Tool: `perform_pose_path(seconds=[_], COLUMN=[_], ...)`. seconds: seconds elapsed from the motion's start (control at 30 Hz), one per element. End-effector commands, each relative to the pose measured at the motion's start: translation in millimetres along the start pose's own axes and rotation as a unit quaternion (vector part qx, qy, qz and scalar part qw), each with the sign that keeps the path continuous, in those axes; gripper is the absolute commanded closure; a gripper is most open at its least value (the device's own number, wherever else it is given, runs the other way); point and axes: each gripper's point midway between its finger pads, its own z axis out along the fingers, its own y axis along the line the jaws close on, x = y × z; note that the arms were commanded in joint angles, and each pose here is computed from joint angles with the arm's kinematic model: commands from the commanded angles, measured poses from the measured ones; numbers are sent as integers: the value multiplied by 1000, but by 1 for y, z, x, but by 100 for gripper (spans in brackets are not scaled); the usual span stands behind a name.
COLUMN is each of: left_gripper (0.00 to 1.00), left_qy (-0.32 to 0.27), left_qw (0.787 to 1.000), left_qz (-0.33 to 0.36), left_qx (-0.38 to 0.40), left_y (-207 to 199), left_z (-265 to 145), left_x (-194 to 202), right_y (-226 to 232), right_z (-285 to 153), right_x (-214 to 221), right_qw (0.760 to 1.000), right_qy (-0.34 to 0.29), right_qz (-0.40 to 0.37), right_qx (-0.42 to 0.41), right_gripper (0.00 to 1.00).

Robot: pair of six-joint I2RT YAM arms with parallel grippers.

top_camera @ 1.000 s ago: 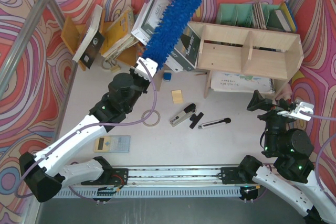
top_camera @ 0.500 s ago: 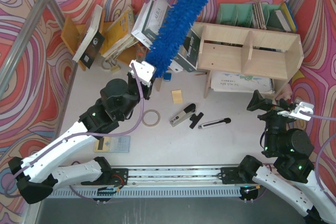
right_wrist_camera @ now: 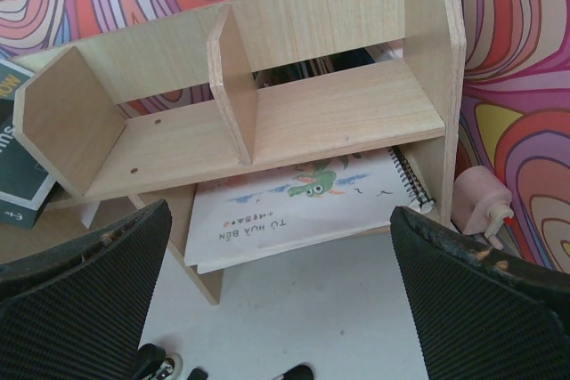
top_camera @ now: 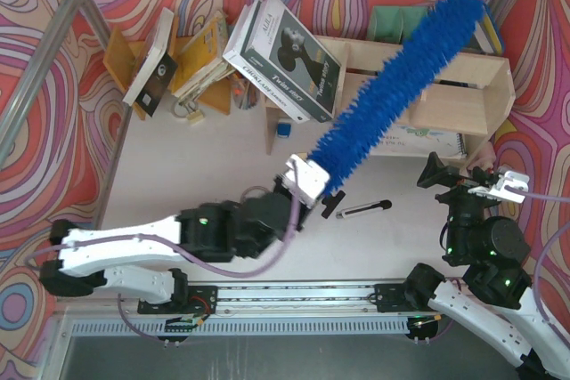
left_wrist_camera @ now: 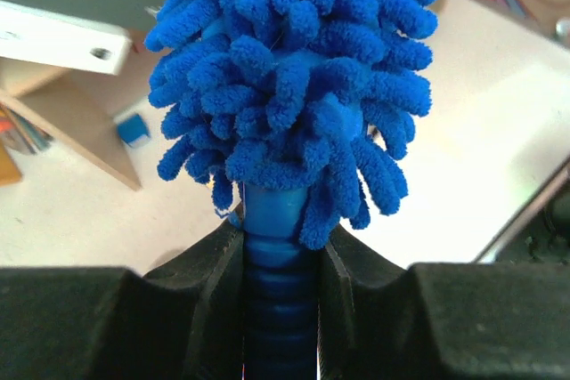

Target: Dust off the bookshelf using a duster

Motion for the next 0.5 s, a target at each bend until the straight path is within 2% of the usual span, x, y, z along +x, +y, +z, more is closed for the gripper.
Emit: perform_pose_path(seconds=[0.0, 0.23, 0.47], left_gripper=[100, 100, 100], left_qy=[54, 118, 132], left_qw=[997, 987, 984], left_qz=[3, -23, -44], left_qx=[-55, -104, -115], left_y=[-21, -41, -45], left_z=[3, 19, 22], left_x=[29, 75, 98], right_y=[-1, -1, -3], right_z=[1, 1, 0], right_x=[-3, -3, -4], right_qw=[1000, 1000, 1000], right_qy=[-3, -3, -5], right_qz=[-2, -1, 3], right_qx=[6, 6, 7], right_gripper=[1, 1, 1])
